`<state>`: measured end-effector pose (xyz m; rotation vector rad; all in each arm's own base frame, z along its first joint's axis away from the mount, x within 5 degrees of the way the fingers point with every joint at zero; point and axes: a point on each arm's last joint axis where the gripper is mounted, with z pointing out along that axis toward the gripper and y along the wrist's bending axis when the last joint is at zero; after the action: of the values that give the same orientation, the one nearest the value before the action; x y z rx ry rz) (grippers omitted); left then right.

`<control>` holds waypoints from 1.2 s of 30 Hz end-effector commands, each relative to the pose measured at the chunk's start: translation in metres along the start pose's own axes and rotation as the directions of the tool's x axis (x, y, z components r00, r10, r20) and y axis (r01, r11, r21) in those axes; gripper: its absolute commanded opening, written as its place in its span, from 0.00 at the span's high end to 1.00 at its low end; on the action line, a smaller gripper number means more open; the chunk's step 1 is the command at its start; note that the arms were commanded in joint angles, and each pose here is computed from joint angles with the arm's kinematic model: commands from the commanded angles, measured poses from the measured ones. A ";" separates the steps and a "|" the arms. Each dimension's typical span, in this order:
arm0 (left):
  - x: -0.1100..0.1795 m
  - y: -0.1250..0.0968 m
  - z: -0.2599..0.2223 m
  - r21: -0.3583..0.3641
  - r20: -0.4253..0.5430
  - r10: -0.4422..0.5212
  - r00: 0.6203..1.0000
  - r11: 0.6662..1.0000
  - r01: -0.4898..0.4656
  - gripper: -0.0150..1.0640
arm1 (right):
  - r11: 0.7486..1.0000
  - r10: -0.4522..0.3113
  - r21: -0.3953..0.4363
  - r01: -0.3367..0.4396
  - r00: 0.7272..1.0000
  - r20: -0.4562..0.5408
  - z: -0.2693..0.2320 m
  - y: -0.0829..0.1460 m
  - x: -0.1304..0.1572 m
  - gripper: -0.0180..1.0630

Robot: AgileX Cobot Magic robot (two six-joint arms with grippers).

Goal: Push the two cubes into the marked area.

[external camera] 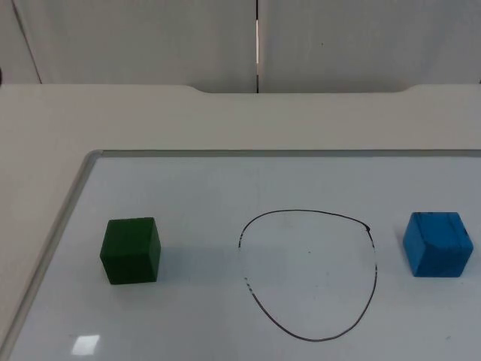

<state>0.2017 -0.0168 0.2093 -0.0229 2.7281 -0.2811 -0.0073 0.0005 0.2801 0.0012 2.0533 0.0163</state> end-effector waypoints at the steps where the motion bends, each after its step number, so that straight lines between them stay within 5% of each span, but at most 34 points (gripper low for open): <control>1: -0.007 -0.002 0.004 0.023 0.030 -0.020 0.999 1.000 0.020 0.99 | 1.000 0.001 -0.004 -0.001 1.000 0.009 0.000 0.000 0.000 0.01; 12: -0.016 0.005 0.048 0.004 -0.004 -0.107 0.994 0.994 0.107 0.99 | 1.000 0.001 -0.004 -0.001 1.000 0.009 0.000 0.000 0.000 0.01; 36: -0.031 -0.029 0.128 0.009 -0.102 -0.023 0.995 1.000 0.024 0.99 | 1.000 0.002 -0.004 -0.002 1.000 0.009 0.000 0.000 0.000 0.01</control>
<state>0.2761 -0.0656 0.1161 -0.0242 2.8208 -0.3030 -0.0073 0.0005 0.2801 0.0012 2.0533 0.0163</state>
